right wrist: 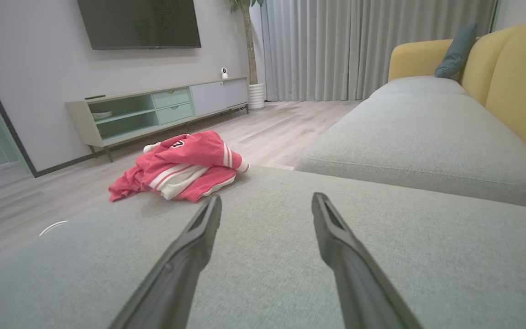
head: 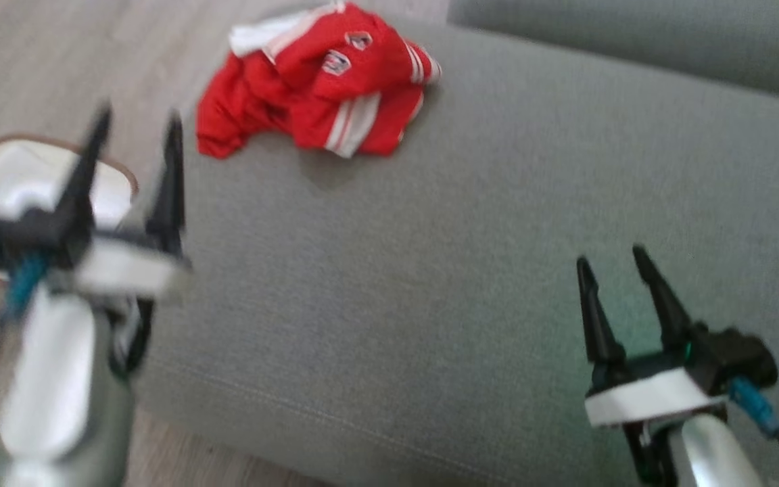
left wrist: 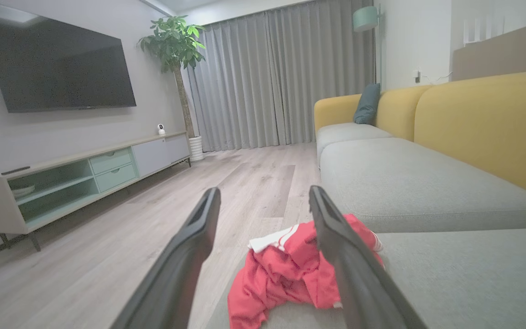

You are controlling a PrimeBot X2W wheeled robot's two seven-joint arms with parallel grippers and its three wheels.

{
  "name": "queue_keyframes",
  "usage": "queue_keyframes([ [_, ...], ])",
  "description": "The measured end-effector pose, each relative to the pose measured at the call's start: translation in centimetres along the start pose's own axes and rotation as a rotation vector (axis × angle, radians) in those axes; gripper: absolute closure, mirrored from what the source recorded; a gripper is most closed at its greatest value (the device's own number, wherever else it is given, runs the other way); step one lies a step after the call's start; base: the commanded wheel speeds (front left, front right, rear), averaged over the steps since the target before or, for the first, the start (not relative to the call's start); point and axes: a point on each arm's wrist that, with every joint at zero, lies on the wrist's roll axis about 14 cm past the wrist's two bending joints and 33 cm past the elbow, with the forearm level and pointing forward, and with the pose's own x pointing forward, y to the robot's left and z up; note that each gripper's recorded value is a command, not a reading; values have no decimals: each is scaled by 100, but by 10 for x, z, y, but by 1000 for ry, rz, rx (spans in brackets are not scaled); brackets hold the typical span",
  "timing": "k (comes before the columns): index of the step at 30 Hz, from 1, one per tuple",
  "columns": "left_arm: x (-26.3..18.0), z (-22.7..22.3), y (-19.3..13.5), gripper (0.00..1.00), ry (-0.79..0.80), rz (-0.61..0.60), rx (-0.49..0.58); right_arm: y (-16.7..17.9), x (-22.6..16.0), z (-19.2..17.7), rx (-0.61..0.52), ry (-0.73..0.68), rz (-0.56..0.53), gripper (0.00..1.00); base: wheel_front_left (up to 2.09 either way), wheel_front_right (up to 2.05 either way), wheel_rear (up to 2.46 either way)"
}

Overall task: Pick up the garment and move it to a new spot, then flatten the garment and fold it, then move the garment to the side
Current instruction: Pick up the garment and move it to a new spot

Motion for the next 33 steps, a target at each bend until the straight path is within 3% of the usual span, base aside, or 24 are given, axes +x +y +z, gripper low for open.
queue_keyframes([
  [7,82,-23,-25,0,112,-142,66,-28,26,-2,-18,-35,-40,0,0,0,0],
  [8,100,-43,-32,0,188,-172,70,-38,30,-9,-22,-27,-57,0,0,0,0],
  [17,119,-140,-81,0,488,-322,-16,-78,30,-43,-40,34,-142,0,0,0,0],
  [22,116,-189,-90,0,628,-332,-67,-92,28,-56,-48,62,-174,0,0,0,0],
  [28,124,-222,-95,0,677,-318,-94,-105,24,-69,-51,93,-202,0,0,0,0],
  [30,125,-229,-97,58,679,-316,-98,-108,22,-71,-52,98,-211,0,0,0,0],
  [31,124,-232,-98,92,680,-315,-100,-110,21,-71,-53,99,-216,0,0,0,0],
  [32,124,-234,-98,100,678,-314,-99,-111,20,-71,-55,100,-220,0,0,0,0],
  [33,125,-234,-98,100,669,-312,-100,-112,19,-71,-56,100,-223,0,0,0,0],
])
